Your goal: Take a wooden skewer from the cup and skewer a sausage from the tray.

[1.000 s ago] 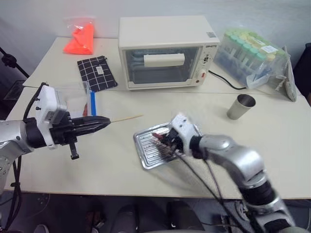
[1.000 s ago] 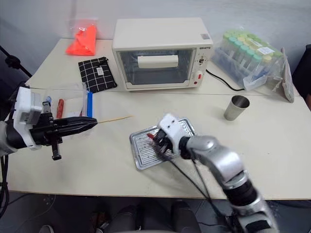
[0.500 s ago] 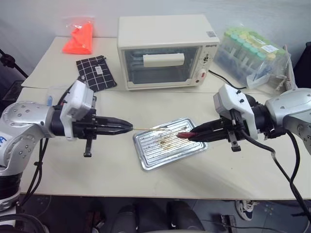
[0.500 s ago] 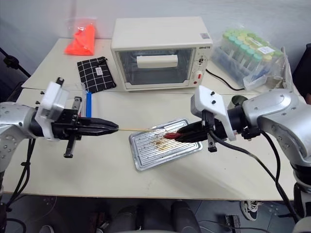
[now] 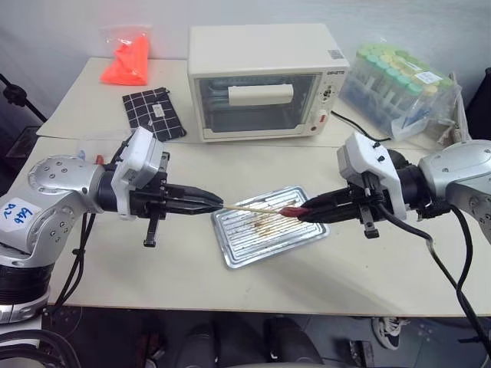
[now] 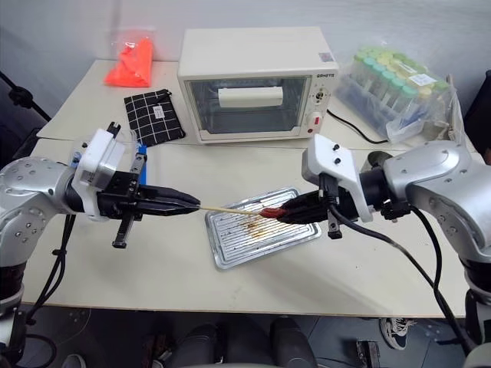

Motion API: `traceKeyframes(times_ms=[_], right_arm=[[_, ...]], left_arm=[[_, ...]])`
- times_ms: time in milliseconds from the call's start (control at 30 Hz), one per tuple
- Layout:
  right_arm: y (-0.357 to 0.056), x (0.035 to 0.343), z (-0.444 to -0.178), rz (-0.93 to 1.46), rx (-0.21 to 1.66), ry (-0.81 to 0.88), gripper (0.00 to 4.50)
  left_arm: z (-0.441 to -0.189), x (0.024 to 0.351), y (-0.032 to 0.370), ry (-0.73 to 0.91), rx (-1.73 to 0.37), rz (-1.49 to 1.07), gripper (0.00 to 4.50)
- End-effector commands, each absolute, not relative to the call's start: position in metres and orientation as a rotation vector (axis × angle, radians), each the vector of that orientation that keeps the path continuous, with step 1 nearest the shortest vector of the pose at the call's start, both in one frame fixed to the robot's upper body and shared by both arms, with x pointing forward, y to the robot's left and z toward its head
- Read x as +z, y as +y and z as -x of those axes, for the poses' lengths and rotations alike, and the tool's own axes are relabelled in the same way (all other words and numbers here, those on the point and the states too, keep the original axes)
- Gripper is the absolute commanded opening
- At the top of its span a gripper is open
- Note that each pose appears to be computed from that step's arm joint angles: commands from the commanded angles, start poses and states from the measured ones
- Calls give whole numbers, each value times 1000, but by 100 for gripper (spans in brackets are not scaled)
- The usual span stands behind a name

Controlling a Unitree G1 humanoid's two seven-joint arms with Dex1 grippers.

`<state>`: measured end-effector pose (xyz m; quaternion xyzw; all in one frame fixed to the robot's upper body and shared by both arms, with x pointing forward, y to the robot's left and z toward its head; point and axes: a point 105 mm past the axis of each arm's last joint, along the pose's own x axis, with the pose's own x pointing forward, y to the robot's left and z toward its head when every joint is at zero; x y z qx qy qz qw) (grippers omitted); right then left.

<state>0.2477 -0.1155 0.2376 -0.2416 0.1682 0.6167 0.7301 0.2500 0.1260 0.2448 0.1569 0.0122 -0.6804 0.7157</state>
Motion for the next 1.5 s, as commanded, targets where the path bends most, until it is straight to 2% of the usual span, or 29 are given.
traceKeyframes(times_ms=[33, 1033, 1500], right_arm=[[-120, 246, -245, 582, 1342, 324, 34], [-113, 254, -235, 555, 1368, 290, 34], [-96, 264, -228, 534, 1436, 242, 34]], left_arm=[[-245, 257, 129, -25, -1507, -394, 0], [-243, 255, 123, -28, -1544, -394, 0], [-246, 252, 101, -72, -1611, -375, 0]])
